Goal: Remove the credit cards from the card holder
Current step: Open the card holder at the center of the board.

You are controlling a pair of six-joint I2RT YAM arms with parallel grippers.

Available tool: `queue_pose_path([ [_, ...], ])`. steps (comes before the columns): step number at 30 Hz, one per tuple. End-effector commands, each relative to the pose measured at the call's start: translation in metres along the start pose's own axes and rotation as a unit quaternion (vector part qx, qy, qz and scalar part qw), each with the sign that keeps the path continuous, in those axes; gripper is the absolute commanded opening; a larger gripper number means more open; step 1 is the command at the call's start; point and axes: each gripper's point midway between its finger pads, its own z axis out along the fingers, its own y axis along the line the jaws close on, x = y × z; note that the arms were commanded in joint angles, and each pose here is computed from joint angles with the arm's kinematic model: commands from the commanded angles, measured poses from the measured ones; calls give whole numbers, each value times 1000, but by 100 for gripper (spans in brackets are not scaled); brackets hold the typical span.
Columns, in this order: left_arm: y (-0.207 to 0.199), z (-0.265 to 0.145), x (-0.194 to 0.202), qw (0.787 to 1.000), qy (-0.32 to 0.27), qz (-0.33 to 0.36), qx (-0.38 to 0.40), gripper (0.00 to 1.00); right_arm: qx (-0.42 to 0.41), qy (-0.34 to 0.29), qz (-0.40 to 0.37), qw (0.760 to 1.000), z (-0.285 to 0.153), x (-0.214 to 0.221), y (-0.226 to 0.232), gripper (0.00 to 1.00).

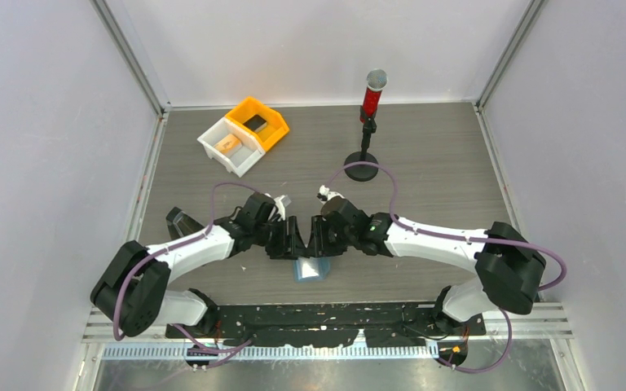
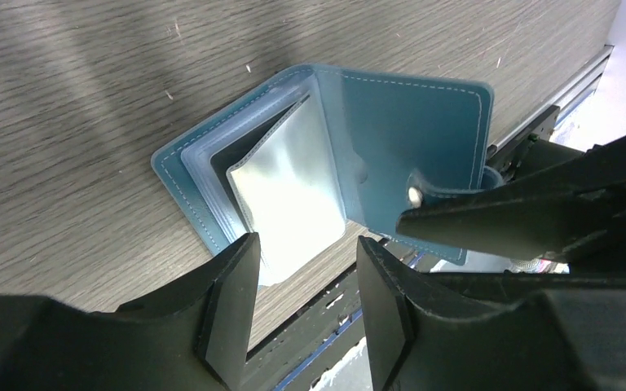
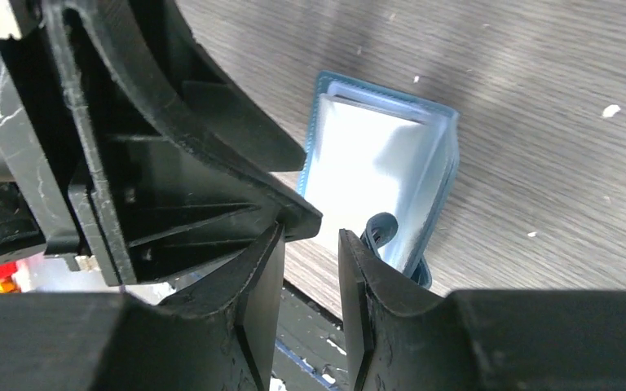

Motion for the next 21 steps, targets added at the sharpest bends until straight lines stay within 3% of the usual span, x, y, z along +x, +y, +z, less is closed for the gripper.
queue_pose_path([
  [1, -14, -2, -7, 999, -12, 19, 28, 49, 28, -49, -3, 998, -9, -20, -5, 38],
  [11, 9, -16, -5, 998, -28, 19, -44, 51, 100, -44, -29, 994, -3, -7, -55, 39],
  [18, 15, -19, -5, 998, -40, 16, -54, 53, 47, -41, -11, 998, 8, 5, -71, 54],
  [21, 12, -17, -5, 998, -39, 15, -45, 53, 44, -44, 4, 998, 8, 5, -84, 46],
])
